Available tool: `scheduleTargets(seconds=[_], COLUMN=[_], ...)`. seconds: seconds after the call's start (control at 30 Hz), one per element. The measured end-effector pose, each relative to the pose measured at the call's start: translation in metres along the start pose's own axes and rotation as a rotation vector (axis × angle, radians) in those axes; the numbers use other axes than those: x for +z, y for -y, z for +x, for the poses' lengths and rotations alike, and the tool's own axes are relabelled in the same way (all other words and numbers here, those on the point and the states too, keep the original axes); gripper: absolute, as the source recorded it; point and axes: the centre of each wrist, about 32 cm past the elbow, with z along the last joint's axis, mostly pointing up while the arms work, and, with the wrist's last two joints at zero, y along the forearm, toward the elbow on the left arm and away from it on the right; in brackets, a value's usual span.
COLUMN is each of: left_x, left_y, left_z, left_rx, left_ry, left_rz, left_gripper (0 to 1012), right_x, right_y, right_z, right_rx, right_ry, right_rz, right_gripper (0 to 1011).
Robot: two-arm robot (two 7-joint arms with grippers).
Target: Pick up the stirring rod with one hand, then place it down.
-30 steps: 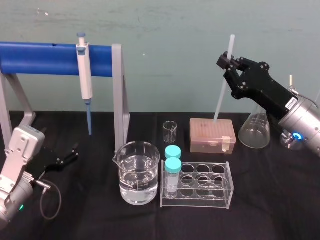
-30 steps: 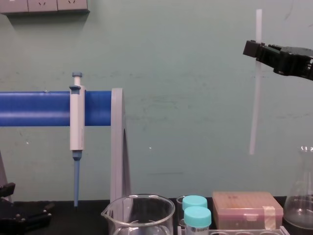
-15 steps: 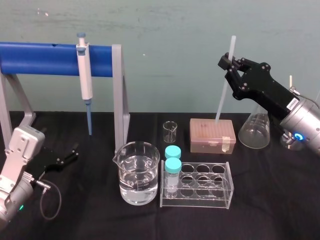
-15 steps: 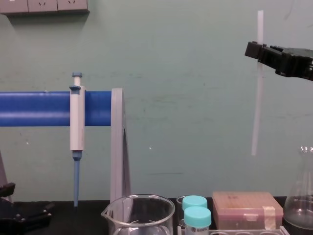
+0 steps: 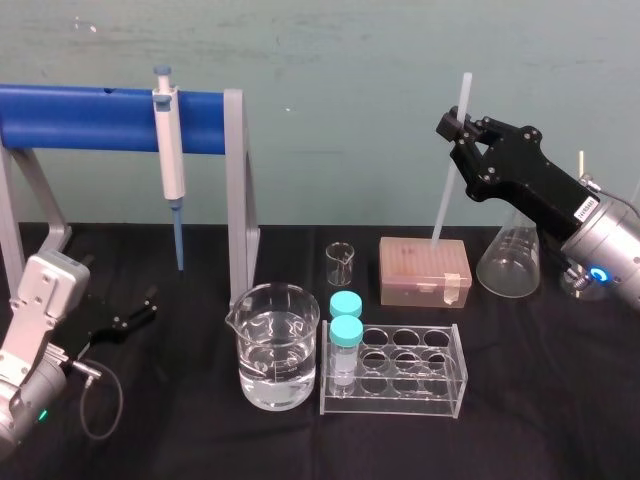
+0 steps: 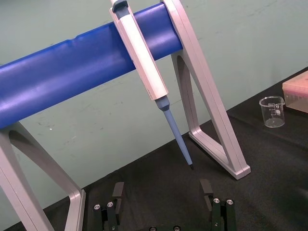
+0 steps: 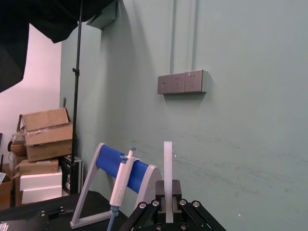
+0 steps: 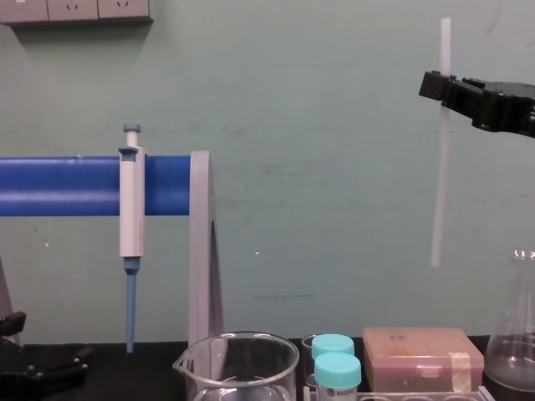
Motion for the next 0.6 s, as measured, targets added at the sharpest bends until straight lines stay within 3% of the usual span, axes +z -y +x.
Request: scheduleTargets(seconds=[0.6], left_x=[0.0], left_y=[0.0], left_z=[0.0], left_rx=[0.0], left_ry=[0.0], left_rz=[0.0], left_gripper=[1000], right_x=[0.0004], right_y=[0.0012], right_z=[-0.0022], right_rx=[0.004], right_ry=[-0.001], right_rz=[-0.006], right_gripper=[72])
